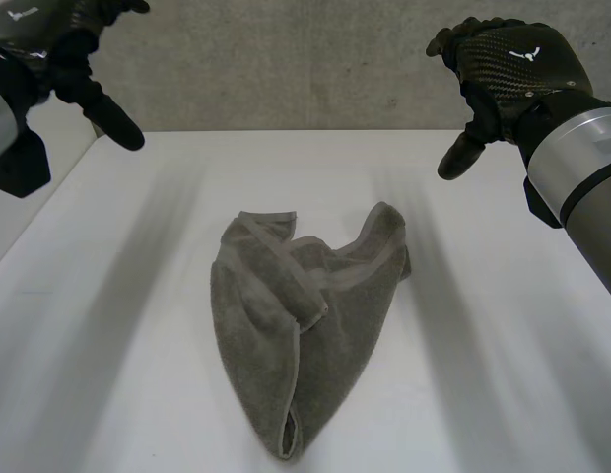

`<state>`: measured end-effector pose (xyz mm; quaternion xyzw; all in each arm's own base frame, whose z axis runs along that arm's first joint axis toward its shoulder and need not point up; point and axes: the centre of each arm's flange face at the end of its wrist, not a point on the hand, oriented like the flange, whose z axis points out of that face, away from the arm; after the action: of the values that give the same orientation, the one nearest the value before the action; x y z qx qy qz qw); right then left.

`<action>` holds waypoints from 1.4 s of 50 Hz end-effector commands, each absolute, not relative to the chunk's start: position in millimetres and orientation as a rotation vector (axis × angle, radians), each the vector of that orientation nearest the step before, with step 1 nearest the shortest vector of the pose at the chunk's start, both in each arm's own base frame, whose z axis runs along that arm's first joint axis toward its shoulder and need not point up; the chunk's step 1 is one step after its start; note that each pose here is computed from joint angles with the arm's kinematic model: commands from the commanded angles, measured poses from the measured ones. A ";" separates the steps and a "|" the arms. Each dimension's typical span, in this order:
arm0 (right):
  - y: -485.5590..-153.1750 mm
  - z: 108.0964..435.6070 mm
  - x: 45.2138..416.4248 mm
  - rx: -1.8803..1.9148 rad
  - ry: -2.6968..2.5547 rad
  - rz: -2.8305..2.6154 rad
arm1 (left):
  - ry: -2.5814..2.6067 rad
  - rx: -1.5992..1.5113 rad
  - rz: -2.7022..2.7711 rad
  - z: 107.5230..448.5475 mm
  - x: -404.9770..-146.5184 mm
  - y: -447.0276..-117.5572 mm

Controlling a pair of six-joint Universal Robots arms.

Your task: Fold the towel.

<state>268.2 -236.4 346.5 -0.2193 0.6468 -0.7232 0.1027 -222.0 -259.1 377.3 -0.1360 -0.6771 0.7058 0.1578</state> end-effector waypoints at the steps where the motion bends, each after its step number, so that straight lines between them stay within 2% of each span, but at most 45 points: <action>1: -239.0 343.2 268.5 -0.644 1.926 -2.129 | -1.965 -0.464 2.017 368.5 -235.1 -253.6; 14: -245.8 337.2 264.9 -0.670 1.947 -2.118 | -1.943 -0.534 1.991 356.3 -246.0 -246.5; 20: -242.2 309.4 282.0 -1.074 1.931 -2.034 | -1.943 -0.632 1.976 340.6 -253.7 -247.1; 24: -243.0 290.4 292.2 -1.273 1.901 -1.956 | -1.996 -0.855 1.909 302.8 -266.1 -252.5; 26: -247.8 266.5 309.4 -1.373 1.850 -1.850 | -2.004 -0.923 1.887 290.3 -271.7 -254.1; 28: -253.5 256.7 318.3 -1.390 1.834 -1.815 | -2.007 -1.023 1.844 264.4 -285.8 -258.4; 31: -258.9 245.4 328.0 -1.406 1.823 -1.778 | -2.006 -1.058 1.832 250.3 -292.3 -263.1; 36: -276.5 207.5 357.0 -1.351 1.859 -1.675 | -2.004 -1.093 1.813 199.9 -310.8 -289.9; 39: -280.2 198.7 361.6 -1.307 1.877 -1.640 | -2.013 -1.113 1.787 180.1 -319.2 -298.5; 44: -285.1 159.4 374.8 -1.206 1.947 -1.506 | -2.070 -1.156 1.712 150.8 -322.2 -304.7; 49: -285.0 140.8 377.6 -1.200 1.997 -1.478 | -2.101 -1.204 1.670 134.9 -321.7 -304.0; 55: -291.4 148.2 373.9 -1.163 2.041 -1.544 | -2.120 -1.209 1.654 131.1 -319.5 -300.9; 58: -296.3 168.1 368.1 -1.117 2.041 -1.606 | -2.121 -1.204 1.664 133.6 -318.8 -301.7; 63: -303.4 192.8 348.8 -1.015 2.066 -1.644 | -2.098 -1.167 1.767 160.7 -316.2 -304.6; 65: -306.6 199.8 338.3 -0.982 2.084 -1.656 | -2.105 -1.110 1.848 183.7 -307.8 -306.5; 70: -312.1 229.2 289.8 -0.899 2.129 -1.753 | -2.111 -1.031 1.950 216.7 -286.8 -300.9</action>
<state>336.1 -306.4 201.7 -0.3431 0.7245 -0.5794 0.1472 -308.8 -305.3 177.7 -0.3738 -0.6992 0.6056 0.0679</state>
